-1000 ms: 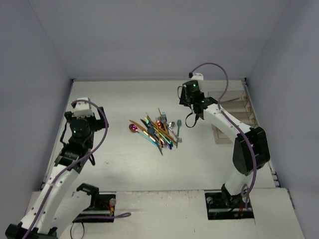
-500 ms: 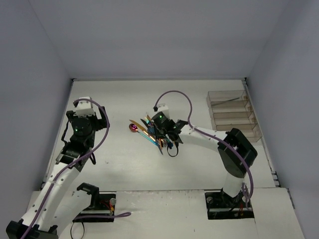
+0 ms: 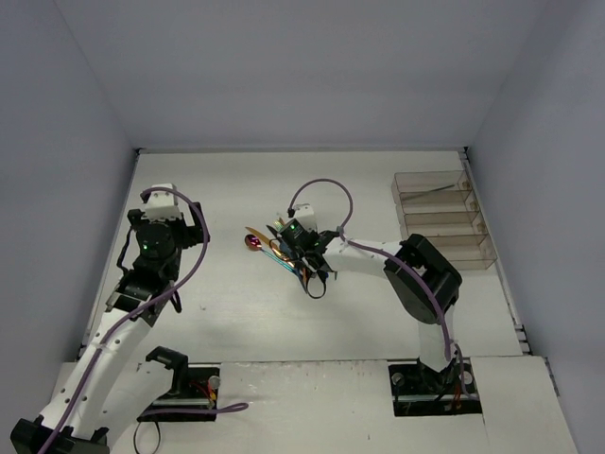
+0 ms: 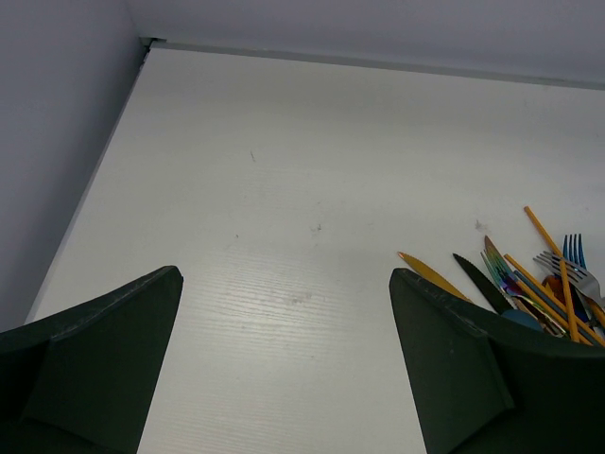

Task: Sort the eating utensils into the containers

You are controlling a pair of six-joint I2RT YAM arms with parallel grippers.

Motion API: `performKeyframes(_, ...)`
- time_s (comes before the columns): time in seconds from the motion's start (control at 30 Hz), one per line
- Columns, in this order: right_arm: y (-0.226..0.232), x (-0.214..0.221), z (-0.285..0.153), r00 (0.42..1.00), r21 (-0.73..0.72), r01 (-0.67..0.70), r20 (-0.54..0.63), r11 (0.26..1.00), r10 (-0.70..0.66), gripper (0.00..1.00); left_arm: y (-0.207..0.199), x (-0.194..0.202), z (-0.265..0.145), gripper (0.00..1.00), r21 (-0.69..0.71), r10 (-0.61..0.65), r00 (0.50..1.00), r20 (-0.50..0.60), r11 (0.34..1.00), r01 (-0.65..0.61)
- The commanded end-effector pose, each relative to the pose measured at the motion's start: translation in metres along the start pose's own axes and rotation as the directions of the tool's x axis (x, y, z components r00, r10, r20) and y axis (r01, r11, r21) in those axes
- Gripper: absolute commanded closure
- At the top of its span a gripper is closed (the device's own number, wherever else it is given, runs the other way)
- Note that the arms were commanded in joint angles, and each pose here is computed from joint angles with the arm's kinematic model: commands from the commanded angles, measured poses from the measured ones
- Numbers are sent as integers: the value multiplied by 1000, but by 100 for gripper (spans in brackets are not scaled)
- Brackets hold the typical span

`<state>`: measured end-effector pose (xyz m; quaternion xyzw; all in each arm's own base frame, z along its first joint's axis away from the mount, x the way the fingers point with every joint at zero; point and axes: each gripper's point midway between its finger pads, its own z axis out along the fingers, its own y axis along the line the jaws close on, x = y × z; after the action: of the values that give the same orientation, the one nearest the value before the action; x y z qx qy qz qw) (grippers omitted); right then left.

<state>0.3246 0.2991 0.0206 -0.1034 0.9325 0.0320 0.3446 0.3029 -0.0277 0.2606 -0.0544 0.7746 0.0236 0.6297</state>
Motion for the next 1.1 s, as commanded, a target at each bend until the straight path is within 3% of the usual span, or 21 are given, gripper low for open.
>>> performKeyframes(0.0, 3, -26, -1, 996, 34, -46, 81, 998, 43, 78, -5, -28, -2, 10, 22, -45, 995, 92, 999, 43)
performKeyframes(0.27, 0, -35, -6, 992, 57, -51, 116, 997, 45, 100, -6, -27, -1, 10, 23, -43, 995, 89, 999, 41)
performKeyframes(0.5, -6, -112, -68, 944, 0, -132, 304, 991, 126, 100, -5, -25, 0, 10, 17, -38, 996, 83, 999, 37)
performKeyframes(0.67, -69, -157, -82, 885, 49, -311, 380, 949, 270, 100, -4, -26, 0, 10, 15, -39, 996, 86, 999, 38)
performKeyframes(0.8, -155, -181, -75, 783, 96, -530, 438, 843, 443, 100, -3, -26, -1, 10, 8, -33, 996, 82, 999, 32)
performKeyframes(0.9, -228, -185, -65, 671, 123, -690, 478, 713, 567, 100, -2, -26, -1, 10, 3, -27, 996, 83, 1000, 27)
performKeyframes(1.07, -306, -186, -47, 507, 145, -841, 545, 521, 667, 99, -4, -26, 0, 10, 15, -17, 997, 81, 1000, 16)
